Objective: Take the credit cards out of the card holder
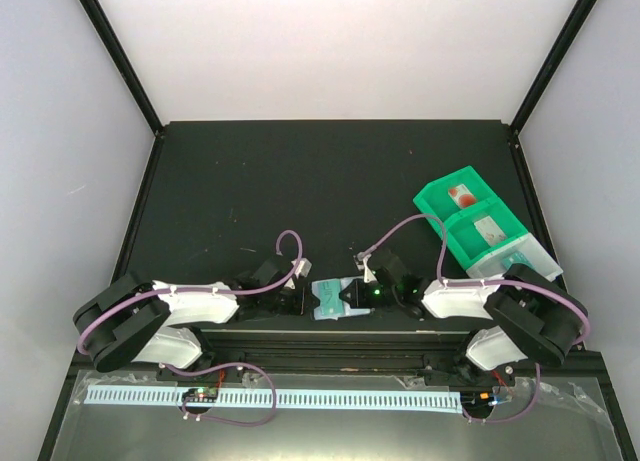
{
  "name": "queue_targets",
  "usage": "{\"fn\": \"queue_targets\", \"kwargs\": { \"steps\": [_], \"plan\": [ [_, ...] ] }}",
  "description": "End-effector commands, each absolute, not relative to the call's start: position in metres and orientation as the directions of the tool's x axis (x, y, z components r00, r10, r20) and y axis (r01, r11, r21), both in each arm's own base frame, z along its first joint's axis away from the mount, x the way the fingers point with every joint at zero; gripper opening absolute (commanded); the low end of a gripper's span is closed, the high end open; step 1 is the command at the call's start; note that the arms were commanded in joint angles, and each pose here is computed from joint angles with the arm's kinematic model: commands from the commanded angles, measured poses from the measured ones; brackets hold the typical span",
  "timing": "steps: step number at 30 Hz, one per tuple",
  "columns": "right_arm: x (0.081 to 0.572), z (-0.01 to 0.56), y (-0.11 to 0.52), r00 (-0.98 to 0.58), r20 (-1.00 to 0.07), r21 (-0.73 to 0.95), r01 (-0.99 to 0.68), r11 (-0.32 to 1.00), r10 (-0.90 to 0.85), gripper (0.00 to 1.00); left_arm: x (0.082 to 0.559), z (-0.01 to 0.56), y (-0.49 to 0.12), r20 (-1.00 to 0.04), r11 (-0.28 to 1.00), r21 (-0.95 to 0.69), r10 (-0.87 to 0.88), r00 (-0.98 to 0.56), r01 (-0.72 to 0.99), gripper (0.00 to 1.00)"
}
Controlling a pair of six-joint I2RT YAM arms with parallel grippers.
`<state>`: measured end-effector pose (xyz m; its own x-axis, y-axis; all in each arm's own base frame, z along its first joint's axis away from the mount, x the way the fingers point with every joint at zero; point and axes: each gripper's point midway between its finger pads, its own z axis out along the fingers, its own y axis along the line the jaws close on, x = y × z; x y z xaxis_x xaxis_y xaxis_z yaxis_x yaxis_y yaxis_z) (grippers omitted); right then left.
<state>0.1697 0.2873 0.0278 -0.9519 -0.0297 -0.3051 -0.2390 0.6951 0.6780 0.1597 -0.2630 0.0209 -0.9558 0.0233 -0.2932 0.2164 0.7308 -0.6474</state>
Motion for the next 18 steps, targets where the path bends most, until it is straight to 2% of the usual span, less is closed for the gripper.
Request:
{"fn": "queue_targets", "kwargs": {
  "steps": [1,11,18],
  "plan": [
    [0.173,0.0379,0.2881,-0.948,-0.317,0.715,-0.245,0.655,-0.008,0.01,0.1516,-0.0078,-0.2378,-0.265,0.82,-0.543,0.04,-0.963,0.184,0.01],
    [0.1736,0.0328,0.2782,-0.954,-0.3,0.734,-0.231,0.638,0.001,0.01,0.1519,-0.0094,-0.2387,-0.262,0.82,-0.542,0.041,-0.964,0.182,0.02],
    [0.1748,0.0331,0.2818,-0.956,-0.295,0.745,-0.232,0.625,-0.003,0.09,0.1516,-0.0097,-0.2383,-0.258,0.823,-0.539,0.041,-0.965,0.179,0.02]
  ]
}}
